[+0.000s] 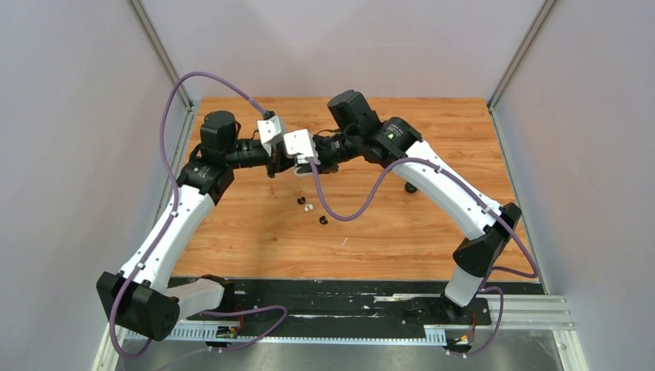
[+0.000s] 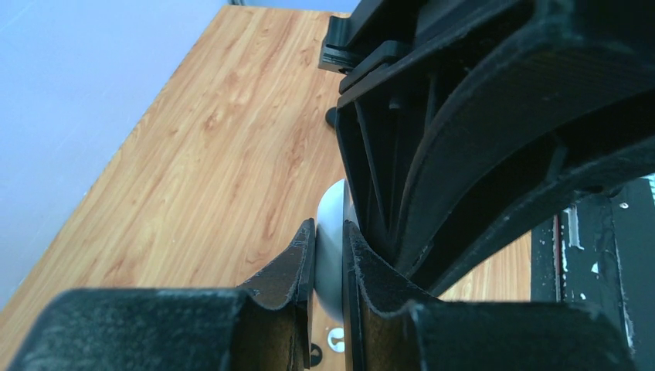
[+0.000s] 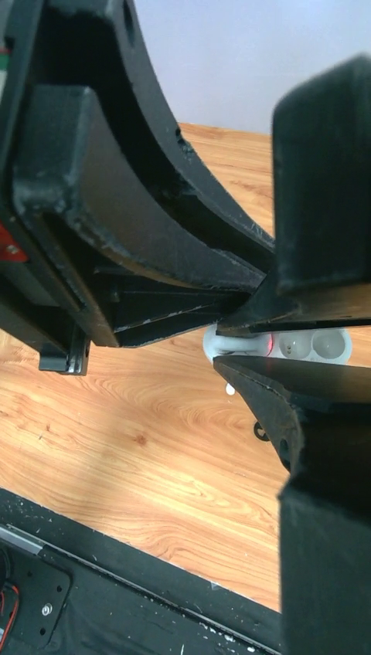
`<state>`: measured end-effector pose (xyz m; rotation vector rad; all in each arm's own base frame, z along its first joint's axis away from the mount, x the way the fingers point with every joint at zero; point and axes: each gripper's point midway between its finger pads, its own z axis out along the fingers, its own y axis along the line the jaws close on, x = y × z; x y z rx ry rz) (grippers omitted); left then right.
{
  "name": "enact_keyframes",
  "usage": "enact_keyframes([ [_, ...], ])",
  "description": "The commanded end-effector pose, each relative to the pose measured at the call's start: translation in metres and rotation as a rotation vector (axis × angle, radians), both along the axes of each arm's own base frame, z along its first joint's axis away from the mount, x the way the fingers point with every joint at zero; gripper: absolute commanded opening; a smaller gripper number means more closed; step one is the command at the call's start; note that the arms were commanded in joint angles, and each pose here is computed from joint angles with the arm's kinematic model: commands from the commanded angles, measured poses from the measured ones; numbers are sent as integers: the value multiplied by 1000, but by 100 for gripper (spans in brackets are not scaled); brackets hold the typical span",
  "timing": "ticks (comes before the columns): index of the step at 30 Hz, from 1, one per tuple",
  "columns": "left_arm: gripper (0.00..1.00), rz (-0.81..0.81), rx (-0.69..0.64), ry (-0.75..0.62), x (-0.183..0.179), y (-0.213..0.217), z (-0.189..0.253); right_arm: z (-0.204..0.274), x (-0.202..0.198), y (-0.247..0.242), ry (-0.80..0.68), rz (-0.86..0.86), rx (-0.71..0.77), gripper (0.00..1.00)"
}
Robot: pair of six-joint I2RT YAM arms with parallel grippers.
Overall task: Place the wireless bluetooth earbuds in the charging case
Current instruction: Pick up the right earbud from the center of the board.
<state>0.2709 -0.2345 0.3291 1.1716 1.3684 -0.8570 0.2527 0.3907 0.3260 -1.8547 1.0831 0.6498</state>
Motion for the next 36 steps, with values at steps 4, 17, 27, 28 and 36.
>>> enact_keyframes([
  [4,0,-47,-45,-74,-12,-5,20,35,8,6,-105,-62,97,26],
  [17,0,-13,-40,-46,-2,-5,11,75,-27,-17,-145,-30,238,42],
  [27,0,4,-42,-63,0,-4,14,47,-15,-23,50,-220,240,62],
  [28,0,2,-44,-67,-1,-4,14,45,-12,-22,76,-248,247,64],
  [36,0,-5,-21,-120,-5,-1,15,46,10,-11,254,-348,288,66],
])
